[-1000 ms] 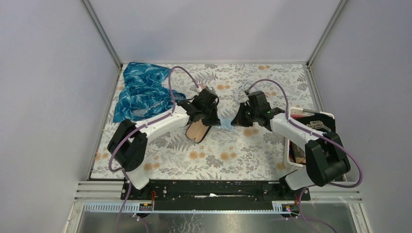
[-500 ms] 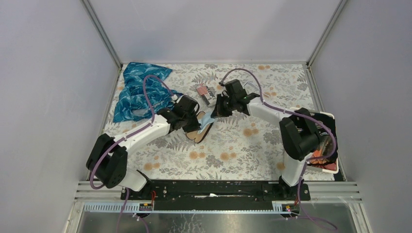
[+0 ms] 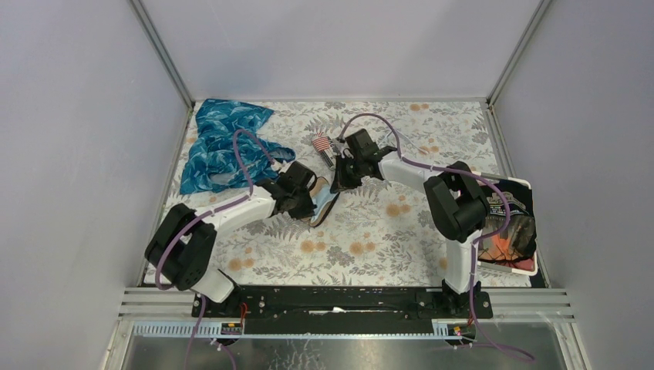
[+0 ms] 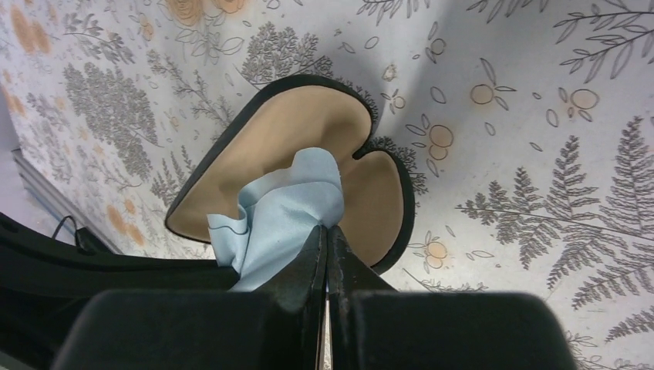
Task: Organize the sunglasses
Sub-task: Place the glasses cleaning cloth in the sunglasses case.
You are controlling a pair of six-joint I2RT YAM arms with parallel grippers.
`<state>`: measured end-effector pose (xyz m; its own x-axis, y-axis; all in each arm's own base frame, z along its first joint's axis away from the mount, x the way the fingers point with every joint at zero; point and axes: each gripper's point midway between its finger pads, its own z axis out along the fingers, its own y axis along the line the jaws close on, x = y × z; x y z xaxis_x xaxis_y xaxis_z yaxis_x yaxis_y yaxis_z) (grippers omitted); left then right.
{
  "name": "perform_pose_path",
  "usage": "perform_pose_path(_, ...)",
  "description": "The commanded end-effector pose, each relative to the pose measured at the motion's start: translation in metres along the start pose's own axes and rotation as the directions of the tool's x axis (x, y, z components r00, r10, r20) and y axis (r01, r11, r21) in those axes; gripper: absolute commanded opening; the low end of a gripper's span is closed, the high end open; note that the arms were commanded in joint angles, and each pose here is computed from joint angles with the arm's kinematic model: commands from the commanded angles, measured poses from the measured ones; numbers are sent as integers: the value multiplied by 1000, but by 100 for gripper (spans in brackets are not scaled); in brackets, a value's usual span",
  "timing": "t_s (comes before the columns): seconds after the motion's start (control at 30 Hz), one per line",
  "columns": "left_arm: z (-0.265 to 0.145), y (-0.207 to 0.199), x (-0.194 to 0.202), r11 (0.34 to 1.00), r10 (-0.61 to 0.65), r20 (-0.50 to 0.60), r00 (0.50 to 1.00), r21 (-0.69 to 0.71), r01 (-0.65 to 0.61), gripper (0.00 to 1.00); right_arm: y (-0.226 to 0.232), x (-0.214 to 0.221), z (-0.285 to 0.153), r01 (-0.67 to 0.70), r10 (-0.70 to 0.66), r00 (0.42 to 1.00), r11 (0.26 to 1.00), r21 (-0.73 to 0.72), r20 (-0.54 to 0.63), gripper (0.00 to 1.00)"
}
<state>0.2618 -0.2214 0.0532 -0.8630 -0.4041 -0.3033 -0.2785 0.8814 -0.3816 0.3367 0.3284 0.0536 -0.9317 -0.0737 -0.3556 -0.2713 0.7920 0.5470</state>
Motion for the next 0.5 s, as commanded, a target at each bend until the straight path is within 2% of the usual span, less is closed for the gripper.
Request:
perform_pose_path(0.0,18,1,1,1000,-8,-2,1000,11,8,0,-15,2,4,31,-31,1000,998,63,2,0)
perform_pose_path(0.13,26,0,7,1000,8,-30,1000,25,-8,0,-29,13,1,22,-22,1000,993,116,0,0)
perform_pose_path(0.3,38,0,18,996,91,-93,992,27,-89,0,-43,39,-2,-18,19,1000,990,138,-12,0)
perform_pose_path(0.47,40,-4,17,989,150,-93,984,35,-147,0,-50,65,-9,-74,76,997,989,130,-11,0)
